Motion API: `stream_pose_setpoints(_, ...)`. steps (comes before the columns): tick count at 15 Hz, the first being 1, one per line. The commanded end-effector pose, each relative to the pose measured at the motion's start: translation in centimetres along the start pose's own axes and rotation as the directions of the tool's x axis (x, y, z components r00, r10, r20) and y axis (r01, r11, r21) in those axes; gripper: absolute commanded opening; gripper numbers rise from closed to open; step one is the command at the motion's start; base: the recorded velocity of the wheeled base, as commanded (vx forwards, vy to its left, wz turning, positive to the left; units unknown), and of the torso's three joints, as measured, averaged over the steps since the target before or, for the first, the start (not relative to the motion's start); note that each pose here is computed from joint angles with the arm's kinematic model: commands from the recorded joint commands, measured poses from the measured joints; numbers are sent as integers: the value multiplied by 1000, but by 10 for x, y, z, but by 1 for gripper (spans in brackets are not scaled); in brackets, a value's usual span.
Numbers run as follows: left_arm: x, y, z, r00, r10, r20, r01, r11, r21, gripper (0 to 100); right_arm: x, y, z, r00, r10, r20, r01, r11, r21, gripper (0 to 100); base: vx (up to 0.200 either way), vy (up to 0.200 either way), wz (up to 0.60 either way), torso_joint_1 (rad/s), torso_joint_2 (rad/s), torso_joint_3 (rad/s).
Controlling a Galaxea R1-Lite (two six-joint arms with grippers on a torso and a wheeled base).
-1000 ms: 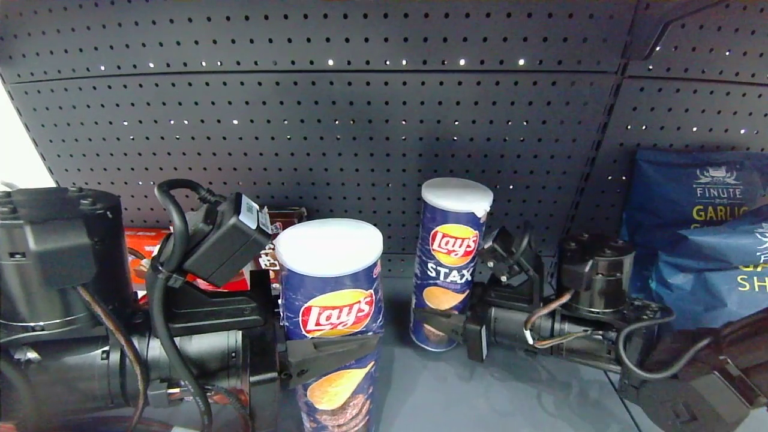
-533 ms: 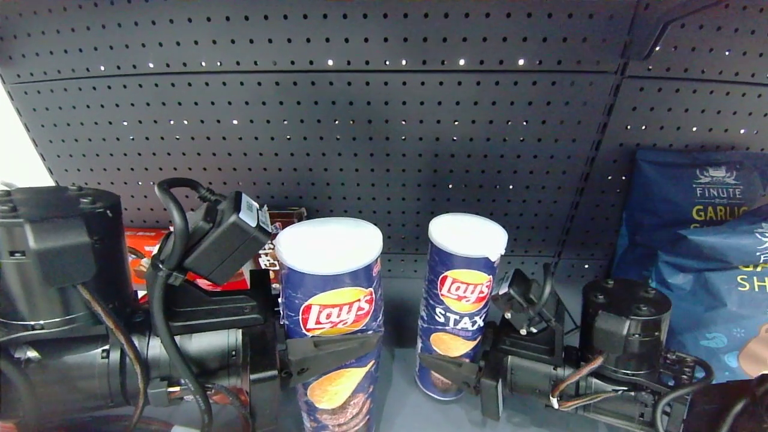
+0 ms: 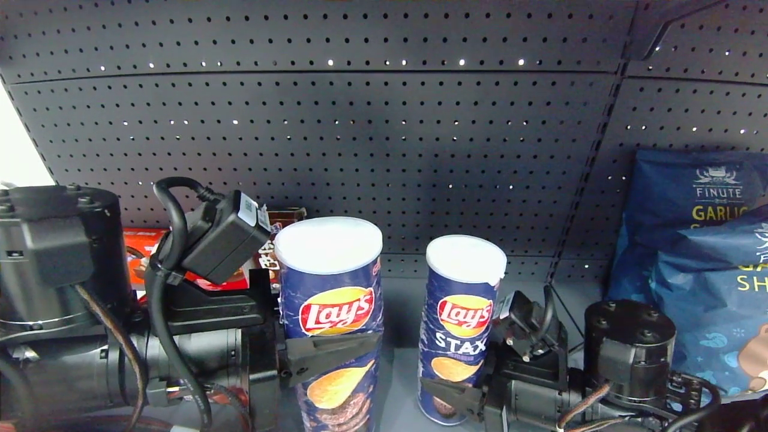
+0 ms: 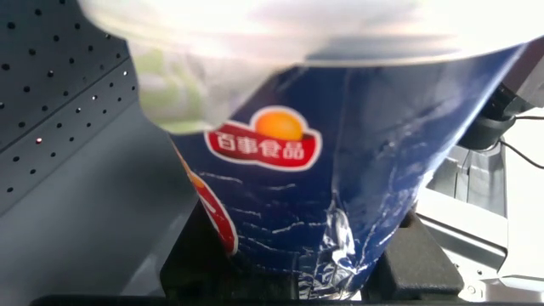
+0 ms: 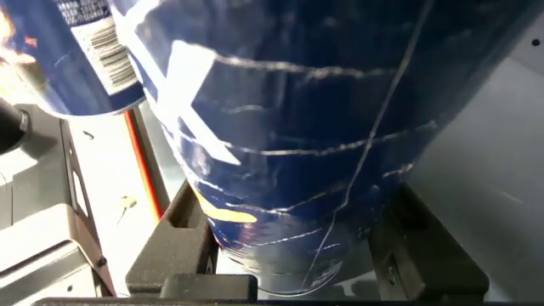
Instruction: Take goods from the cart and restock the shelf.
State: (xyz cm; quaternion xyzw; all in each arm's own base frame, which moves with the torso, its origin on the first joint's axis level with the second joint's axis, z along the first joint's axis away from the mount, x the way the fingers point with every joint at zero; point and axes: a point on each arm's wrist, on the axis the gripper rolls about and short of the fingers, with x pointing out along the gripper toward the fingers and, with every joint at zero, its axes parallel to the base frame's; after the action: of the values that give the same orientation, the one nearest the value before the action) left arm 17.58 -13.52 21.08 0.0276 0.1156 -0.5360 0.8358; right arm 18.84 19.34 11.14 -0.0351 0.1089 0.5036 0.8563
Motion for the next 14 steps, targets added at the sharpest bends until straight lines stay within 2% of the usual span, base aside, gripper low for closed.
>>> stream_pose_setpoints(1,0,0,0,1000,-1,0,1,1000,1,0,-3,1,-5,1000,0,-16,0,1000,4,0,0,0,0,0,0,0)
stream_pose_setpoints(13,0,0,0,1000,1,-1,-1,1000,0,0,-11,-2,-12,999,-17,-37,17,1000,12,0,0,0,0,0,0,0)
stream_pose_setpoints(14,0,0,0,1000,1,1,-1,1000,1,0,-11,-2,-12,999,-17,-38,17,1000,11,100,0,0,0,0,0,0)
